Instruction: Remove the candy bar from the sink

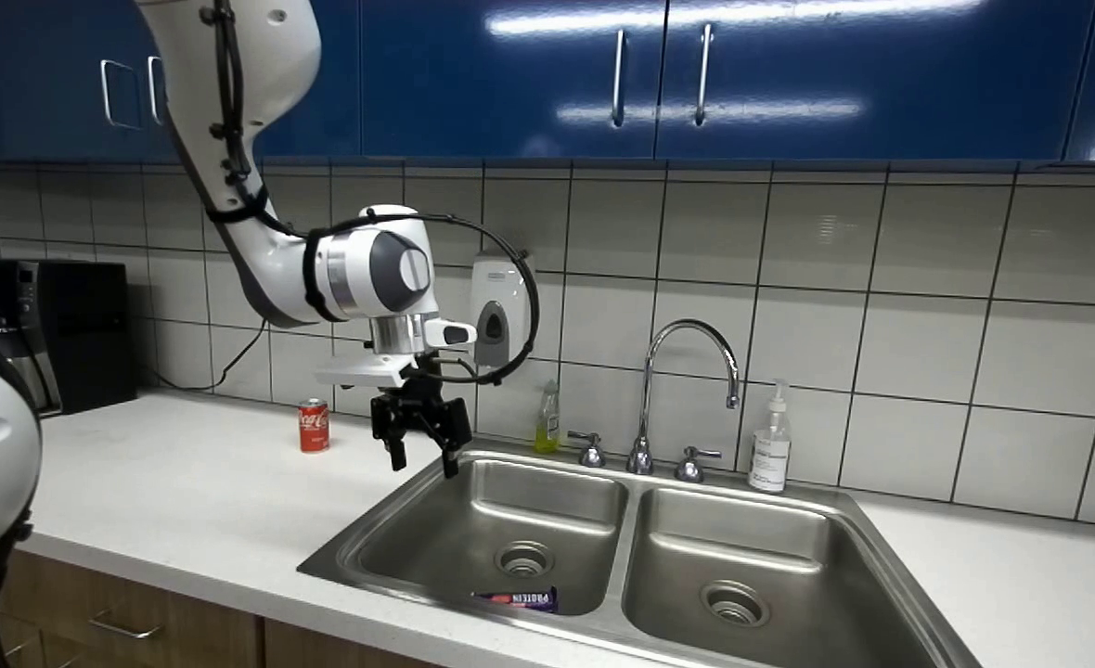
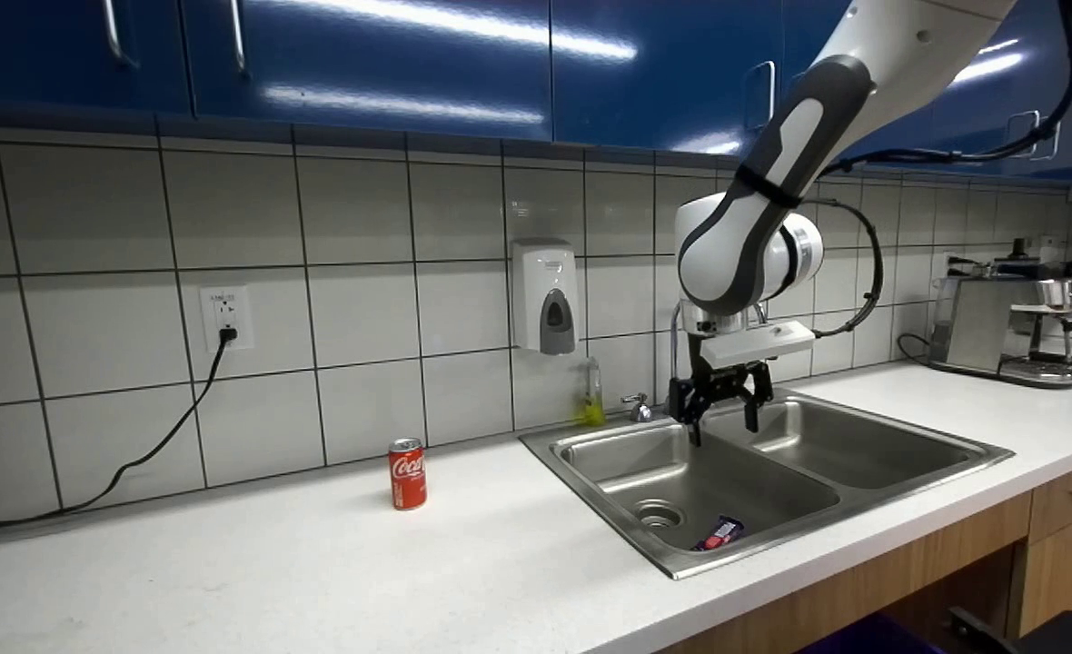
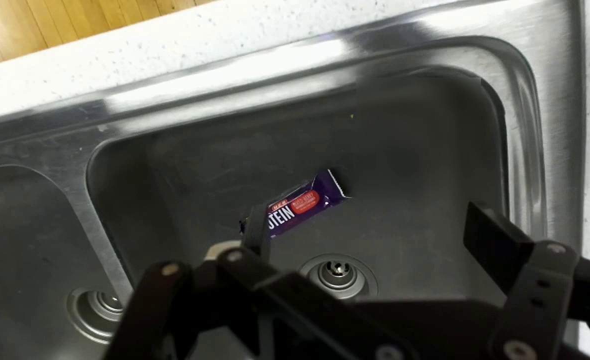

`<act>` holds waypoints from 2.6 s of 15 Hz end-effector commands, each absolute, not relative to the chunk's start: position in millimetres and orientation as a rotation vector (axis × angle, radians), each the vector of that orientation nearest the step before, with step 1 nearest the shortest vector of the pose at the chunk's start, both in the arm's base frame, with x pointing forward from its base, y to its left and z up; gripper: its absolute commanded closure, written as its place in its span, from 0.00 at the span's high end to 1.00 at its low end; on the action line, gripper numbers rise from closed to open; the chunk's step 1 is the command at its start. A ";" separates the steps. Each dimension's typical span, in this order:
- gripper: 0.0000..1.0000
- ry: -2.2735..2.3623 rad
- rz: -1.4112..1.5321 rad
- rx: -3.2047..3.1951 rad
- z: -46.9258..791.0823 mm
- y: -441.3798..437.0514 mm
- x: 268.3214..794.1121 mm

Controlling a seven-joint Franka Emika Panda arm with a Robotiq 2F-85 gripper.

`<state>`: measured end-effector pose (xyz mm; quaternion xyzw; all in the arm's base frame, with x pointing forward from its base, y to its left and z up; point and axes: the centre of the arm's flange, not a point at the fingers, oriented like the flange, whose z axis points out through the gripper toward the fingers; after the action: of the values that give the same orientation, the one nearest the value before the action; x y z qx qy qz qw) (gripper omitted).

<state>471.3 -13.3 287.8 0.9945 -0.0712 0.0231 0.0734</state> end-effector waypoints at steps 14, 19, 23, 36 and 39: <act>1.00 -0.343 0.050 2.958 169.3 -73.6 571.4; 1.00 -0.386 0.011 2.962 137.6 -85.7 580.4; 1.00 -0.413 -0.003 2.964 117.7 -92.0 586.1; 1.00 -0.462 -0.049 2.943 91.7 -96.0 582.4; 1.00 -0.461 -0.049 2.943 91.7 -95.5 582.5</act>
<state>582.5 -95.5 91.7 0.9846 -0.1542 -0.0164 0.0812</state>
